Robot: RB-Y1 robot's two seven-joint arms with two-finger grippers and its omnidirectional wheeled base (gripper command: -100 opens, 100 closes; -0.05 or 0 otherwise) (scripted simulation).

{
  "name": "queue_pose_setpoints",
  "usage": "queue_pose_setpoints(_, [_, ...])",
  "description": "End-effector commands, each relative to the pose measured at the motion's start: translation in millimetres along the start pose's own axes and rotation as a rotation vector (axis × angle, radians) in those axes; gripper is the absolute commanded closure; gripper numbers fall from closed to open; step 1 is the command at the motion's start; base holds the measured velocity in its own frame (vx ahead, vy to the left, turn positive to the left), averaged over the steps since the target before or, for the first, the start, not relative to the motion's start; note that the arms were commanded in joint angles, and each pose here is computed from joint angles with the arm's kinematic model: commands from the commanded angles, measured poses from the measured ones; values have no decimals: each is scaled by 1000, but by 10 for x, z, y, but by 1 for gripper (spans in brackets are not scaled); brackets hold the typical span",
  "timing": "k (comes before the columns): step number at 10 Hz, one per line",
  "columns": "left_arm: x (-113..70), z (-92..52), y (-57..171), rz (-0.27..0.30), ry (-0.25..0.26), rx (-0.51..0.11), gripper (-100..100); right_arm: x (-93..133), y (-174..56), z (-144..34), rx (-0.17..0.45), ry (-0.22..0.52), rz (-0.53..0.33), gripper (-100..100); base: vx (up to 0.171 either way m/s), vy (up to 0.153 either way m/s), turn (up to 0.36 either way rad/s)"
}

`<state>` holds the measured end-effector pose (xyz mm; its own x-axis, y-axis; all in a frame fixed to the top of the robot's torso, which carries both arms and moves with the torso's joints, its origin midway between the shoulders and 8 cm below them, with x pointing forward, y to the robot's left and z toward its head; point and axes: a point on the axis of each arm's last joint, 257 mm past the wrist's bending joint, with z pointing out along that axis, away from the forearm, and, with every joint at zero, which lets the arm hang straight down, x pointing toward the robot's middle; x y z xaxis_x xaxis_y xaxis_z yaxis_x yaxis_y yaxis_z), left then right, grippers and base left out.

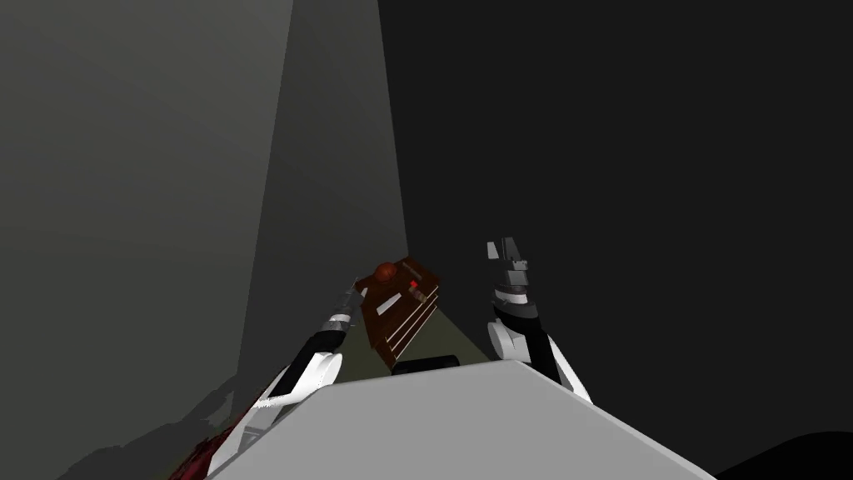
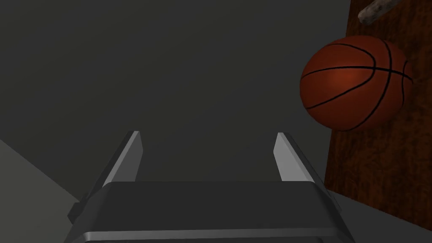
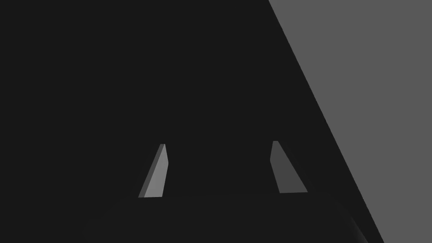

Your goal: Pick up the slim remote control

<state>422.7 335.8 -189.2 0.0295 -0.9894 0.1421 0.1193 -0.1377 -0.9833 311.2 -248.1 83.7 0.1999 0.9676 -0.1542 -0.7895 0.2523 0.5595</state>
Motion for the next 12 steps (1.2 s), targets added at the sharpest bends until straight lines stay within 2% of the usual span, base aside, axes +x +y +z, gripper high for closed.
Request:
queue_pose_setpoints(1, [-100,27,238,-67,-13,-65,-100,0,0,0,0,0,0,0,20,-26,-361])
queue_pose_setpoints(2, [-154,3,340,-66,-25,-85,-100,0,0,0,0,0,0,0,21,-15,-147])
queue_pose_setpoints(3, [-247,2,511,-120,-40,-138,-100,0,0,0,0,0,0,0,31,-19,-285])
queue_pose_setpoints(5, [-286,-19,580,-119,-49,-151,-100,0,0,0,0,0,0,0,18,-9,-76])
queue_pose_setpoints(6, [-394,-35,764,-173,-71,-206,-100,0,0,0,0,0,0,0,18,-22,-314])
queue_pose_setpoints(7, [-413,-47,797,-173,-75,-213,-100,0,0,0,0,0,0,0,20,-13,-189])
queue_pose_setpoints(8, [-509,-63,952,-226,-97,-262,-100,0,0,0,0,0,0,0,30,-19,-330])
queue_pose_setpoints(9, [-576,-110,1056,-225,-113,-283,-100,0,0,0,0,0,0,0,27,-7,-160])
queue_pose_setpoints(10, [-682,-141,1214,-278,-141,-332,-100,0,0,0,0,0,0,0,26,-18,-299])
queue_pose_setpoints(11, [-732,-181,1289,-276,-154,-347,-100,0,0,0,0,0,0,0,23,-9,-164])
queue_pose_setpoints(12, [-882,-248,1471,-326,-194,-396,-100,0,0,0,0,0,0,0,28,-14,-328])
